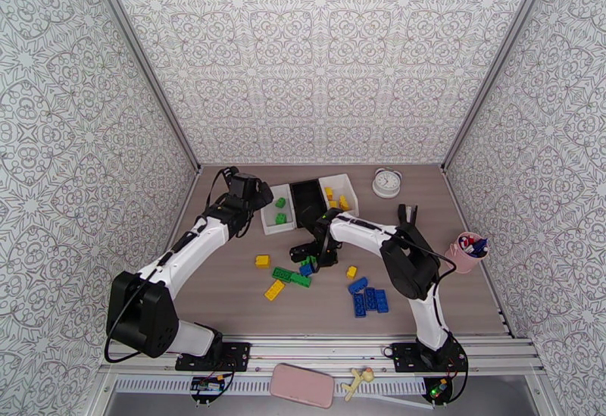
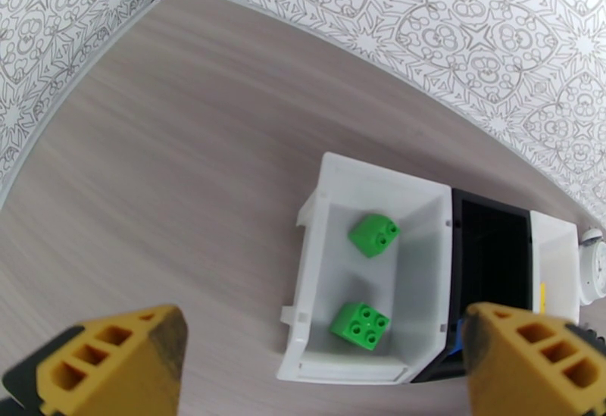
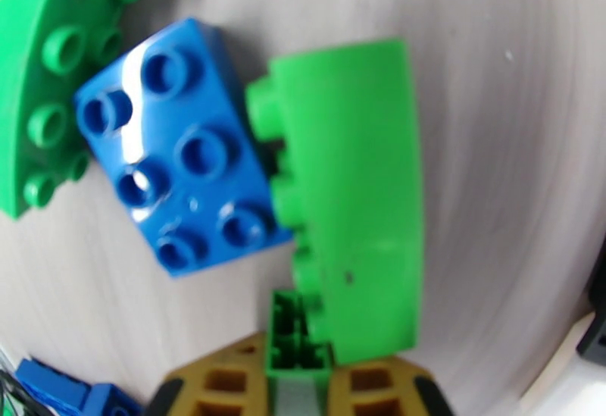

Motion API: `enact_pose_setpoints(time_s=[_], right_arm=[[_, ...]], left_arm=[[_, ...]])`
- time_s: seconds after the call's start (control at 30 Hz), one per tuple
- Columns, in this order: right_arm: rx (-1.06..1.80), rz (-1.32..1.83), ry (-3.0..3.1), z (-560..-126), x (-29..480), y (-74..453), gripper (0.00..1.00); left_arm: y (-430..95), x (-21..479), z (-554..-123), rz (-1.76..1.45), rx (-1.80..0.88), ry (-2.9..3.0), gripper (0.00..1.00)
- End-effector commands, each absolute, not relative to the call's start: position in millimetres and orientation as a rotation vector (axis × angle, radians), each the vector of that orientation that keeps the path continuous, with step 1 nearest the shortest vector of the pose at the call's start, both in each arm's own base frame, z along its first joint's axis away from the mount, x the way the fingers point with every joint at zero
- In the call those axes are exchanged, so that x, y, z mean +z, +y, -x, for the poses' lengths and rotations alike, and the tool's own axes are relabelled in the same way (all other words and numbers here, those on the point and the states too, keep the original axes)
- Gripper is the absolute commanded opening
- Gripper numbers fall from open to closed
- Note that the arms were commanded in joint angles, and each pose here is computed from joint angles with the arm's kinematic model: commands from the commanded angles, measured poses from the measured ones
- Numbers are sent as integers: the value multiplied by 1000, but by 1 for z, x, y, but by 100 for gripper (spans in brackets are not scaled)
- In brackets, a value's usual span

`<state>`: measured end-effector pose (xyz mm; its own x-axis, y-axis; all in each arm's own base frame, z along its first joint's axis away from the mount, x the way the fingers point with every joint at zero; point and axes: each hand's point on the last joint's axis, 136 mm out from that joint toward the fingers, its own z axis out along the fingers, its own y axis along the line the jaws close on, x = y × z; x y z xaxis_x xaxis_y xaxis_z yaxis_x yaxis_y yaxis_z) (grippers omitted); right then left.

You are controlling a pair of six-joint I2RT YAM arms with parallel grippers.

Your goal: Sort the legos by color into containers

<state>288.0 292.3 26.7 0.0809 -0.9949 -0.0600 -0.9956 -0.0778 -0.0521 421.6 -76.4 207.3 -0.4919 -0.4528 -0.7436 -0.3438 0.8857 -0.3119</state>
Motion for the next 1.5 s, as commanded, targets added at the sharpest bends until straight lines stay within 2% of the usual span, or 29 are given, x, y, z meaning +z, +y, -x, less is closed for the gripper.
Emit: enact_pose_setpoints(time_s=[0.0,0.23,0.5,0.77,1.1,1.47], right_arm=[[45,2188,2056,-293,42,297,6],[131,2022,2020,-298,76,301,5],[319,1621,1854,-319,151,323,3],[493,1091,1782,-372,218,346,3],[582,925,1809,-433,213,390,3],[639,968,1855,-477,160,438,5]], left_arm=[[-75,210,-419,547,-142,2131,100],[-82,216,-414,500,-178,2102,100],[-82,218,-388,405,-199,2076,100],[-82,208,-349,231,-199,2127,100],[-83,214,-314,79,-217,2103,100],[-93,215,-313,3,-211,2095,100]])
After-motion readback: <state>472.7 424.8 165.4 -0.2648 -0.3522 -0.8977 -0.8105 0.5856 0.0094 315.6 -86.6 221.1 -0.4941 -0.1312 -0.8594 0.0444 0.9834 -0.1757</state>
